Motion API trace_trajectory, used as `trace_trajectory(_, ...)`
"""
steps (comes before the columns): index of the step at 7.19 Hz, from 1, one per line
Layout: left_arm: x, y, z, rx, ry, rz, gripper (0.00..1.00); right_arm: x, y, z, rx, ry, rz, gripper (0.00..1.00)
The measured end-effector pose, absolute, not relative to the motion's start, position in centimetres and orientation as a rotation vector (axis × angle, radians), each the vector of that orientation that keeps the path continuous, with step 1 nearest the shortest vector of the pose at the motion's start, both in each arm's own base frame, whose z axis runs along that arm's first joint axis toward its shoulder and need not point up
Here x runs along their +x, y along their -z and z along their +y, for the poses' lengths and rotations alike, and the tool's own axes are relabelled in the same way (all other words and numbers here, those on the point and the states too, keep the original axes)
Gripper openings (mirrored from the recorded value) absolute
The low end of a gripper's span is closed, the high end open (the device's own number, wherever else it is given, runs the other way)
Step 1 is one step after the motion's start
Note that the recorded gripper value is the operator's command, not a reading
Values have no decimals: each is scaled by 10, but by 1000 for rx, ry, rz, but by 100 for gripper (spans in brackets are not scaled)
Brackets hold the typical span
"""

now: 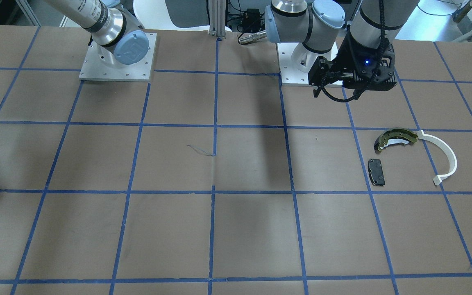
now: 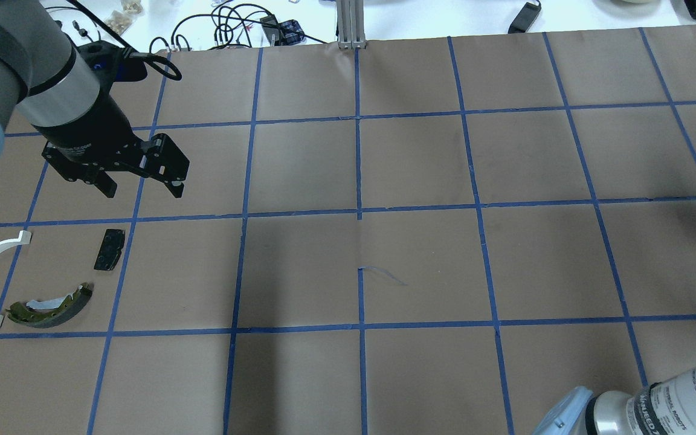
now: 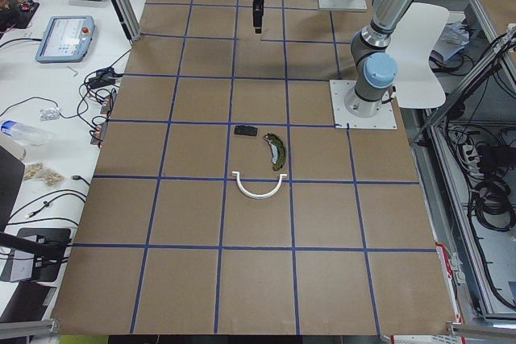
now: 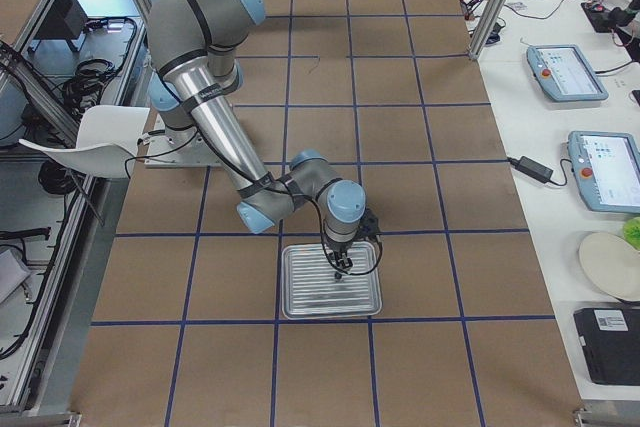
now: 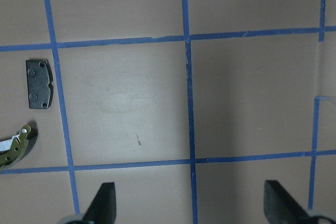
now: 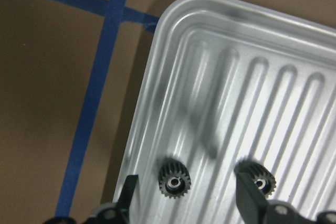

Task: Place bearing gear from tray to pile

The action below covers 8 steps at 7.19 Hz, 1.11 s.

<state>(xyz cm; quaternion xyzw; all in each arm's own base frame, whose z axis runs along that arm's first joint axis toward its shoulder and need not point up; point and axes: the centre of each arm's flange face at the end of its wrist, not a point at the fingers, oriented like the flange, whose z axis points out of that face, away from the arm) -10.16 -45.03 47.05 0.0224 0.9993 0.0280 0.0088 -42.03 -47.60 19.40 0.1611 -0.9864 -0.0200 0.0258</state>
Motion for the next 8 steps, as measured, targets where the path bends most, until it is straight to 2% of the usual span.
trace_trajectory(5,-99,-464,-444,69,-102,3098,100,-420,-184,-475,513,80,-3059,56)
trace_trajectory(8,-99,-463,-444,69,-99,3097,100,-420,-179,-475,510,86,-3066,24)
